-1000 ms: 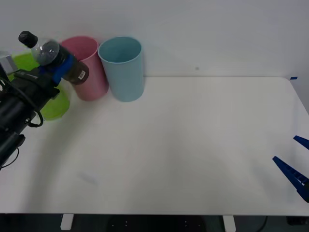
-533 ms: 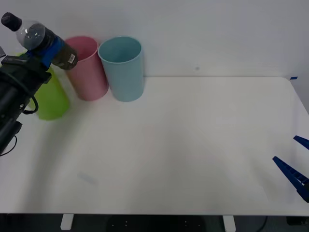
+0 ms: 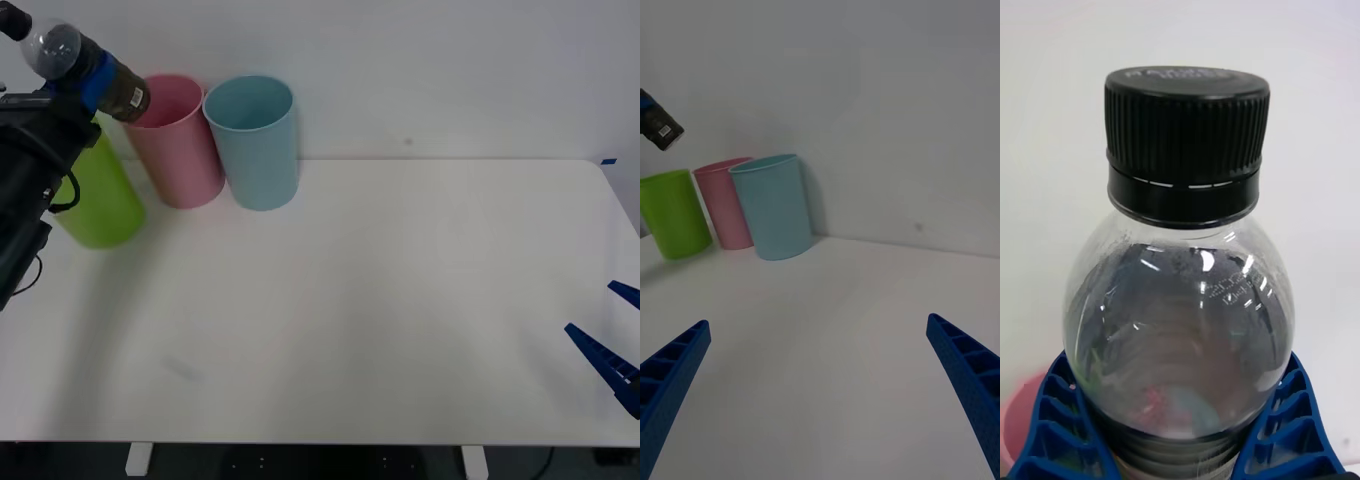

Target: Grasp the object on the table and drop it into the matching bin: aluminum can to the light blue bin, PET bottle to the pink bin.

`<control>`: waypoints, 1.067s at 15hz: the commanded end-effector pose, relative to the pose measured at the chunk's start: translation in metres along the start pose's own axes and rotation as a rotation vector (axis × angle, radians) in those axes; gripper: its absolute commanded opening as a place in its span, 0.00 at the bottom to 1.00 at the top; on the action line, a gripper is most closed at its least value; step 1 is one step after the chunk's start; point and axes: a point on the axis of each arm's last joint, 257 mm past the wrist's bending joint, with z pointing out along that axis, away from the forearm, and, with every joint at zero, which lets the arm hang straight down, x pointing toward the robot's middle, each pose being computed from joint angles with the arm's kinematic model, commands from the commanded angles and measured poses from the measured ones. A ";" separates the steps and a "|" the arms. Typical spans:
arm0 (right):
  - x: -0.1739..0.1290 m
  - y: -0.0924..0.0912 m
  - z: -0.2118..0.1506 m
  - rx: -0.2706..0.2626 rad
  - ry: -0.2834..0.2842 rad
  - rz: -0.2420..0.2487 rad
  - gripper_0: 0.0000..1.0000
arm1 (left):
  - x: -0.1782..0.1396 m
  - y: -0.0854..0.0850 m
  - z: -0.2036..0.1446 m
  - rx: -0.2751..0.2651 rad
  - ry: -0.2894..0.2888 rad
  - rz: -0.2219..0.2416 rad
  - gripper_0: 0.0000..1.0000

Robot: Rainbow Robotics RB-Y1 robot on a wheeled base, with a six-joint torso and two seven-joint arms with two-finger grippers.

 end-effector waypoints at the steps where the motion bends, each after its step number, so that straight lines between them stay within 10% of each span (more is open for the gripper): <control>1: 0.000 0.000 0.000 0.000 0.000 0.000 1.00 | 0.002 0.011 0.018 -0.022 0.012 0.029 0.00; 16: 0.000 0.000 0.000 0.000 0.000 0.000 1.00 | 0.012 0.042 0.120 -0.107 0.132 0.226 0.00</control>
